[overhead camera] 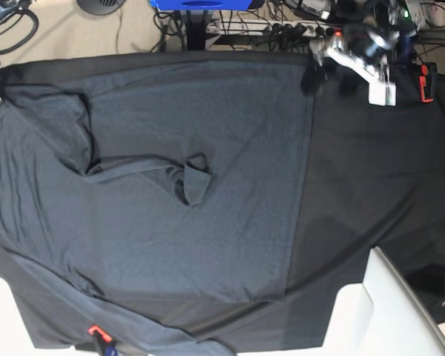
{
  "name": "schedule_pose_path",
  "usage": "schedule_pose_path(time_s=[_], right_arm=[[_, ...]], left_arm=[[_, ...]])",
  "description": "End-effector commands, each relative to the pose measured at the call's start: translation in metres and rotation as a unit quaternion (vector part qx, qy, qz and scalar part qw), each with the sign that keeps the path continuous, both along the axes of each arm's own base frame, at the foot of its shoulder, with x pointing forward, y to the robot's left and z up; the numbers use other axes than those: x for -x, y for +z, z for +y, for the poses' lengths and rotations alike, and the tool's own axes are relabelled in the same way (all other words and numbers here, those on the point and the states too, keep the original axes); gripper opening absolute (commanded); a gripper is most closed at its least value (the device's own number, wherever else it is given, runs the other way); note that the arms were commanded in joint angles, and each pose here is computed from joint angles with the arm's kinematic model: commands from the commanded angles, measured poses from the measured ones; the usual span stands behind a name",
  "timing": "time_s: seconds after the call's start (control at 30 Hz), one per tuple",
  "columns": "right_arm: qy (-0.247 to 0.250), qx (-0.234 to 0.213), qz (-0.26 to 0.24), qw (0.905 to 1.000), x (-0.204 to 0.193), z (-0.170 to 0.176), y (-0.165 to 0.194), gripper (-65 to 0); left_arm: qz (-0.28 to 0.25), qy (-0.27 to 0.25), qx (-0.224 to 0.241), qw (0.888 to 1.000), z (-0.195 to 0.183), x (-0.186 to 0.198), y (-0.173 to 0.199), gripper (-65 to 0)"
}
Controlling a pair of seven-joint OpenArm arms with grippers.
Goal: Fold the T-shirt properly
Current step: 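Pull the shirt edge with the left gripper toward the right gripper, then hold the shirt edge taut with both grippers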
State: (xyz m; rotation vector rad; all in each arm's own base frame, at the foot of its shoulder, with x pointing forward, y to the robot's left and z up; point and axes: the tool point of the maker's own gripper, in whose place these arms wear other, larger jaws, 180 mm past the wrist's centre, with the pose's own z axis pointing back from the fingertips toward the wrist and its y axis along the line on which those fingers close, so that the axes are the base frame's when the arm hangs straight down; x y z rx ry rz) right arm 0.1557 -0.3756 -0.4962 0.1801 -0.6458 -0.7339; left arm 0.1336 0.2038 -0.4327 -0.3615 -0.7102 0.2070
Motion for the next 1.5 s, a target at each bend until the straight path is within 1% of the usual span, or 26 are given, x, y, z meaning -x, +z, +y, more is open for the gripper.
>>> schedule_pose_path(time_s=[0.0,0.17,0.4,0.7,0.83,1.1,1.13,1.17,1.23,1.37,1.4,1.47], right_arm=[[0.002,0.018,-0.012,0.9998,-0.005,-0.013,0.011,-65.0],[0.002,0.018,-0.011,0.9998,-0.004,-0.013,0.011,-65.0],[0.001,0.018,-0.011,0.9998,-0.003,-0.013,0.011,-65.0],[0.0,0.018,-0.011,0.9998,-0.003,-0.013,0.011,-65.0],[-0.001,0.018,-0.011,0.9998,-0.002,-0.014,0.011,-65.0],[-0.001,0.02,-0.012,0.9997,-0.003,-0.015,0.012,-65.0],[-0.001,0.02,-0.012,0.9997,-0.003,-0.015,0.012,-65.0],[-0.001,0.019,-0.012,0.9997,-0.003,-0.015,0.011,-65.0],[-0.001,0.019,-0.012,0.9997,-0.003,-0.015,0.011,-65.0],[-0.001,0.019,-0.013,0.9997,-0.003,-0.015,0.012,-65.0],[-0.001,0.019,-0.012,0.9998,-0.003,-0.015,0.011,-65.0],[-0.001,0.019,-0.012,0.9998,-0.003,-0.015,0.011,-65.0]], left_arm=[[0.002,0.0,-0.008,1.0,0.007,0.005,0.002,-8.7],[0.008,0.005,0.004,1.0,0.006,0.003,-0.007,-8.7],[0.023,0.019,0.033,0.999,0.002,-0.001,-0.028,-8.7],[0.043,-0.02,0.068,0.997,-0.031,-0.003,-0.045,-8.7],[0.067,-0.01,0.088,0.994,-0.037,0.008,-0.06,-8.9],[0.076,-0.005,0.093,0.993,-0.037,0.013,-0.065,-9.4],[0.076,-0.006,0.093,0.993,-0.038,0.013,-0.065,-11.4],[0.076,-0.006,0.093,0.993,-0.038,0.013,-0.065,-15.3],[0.075,-0.006,0.093,0.993,-0.038,0.012,-0.065,-28.1],[0.073,-0.003,0.097,0.993,-0.038,0.005,-0.067,-60.1],[0.076,-0.001,0.099,0.992,-0.038,0.007,-0.069,-65.0],[0.077,-0.001,0.1,0.992,-0.038,0.007,-0.07,-65.0]])
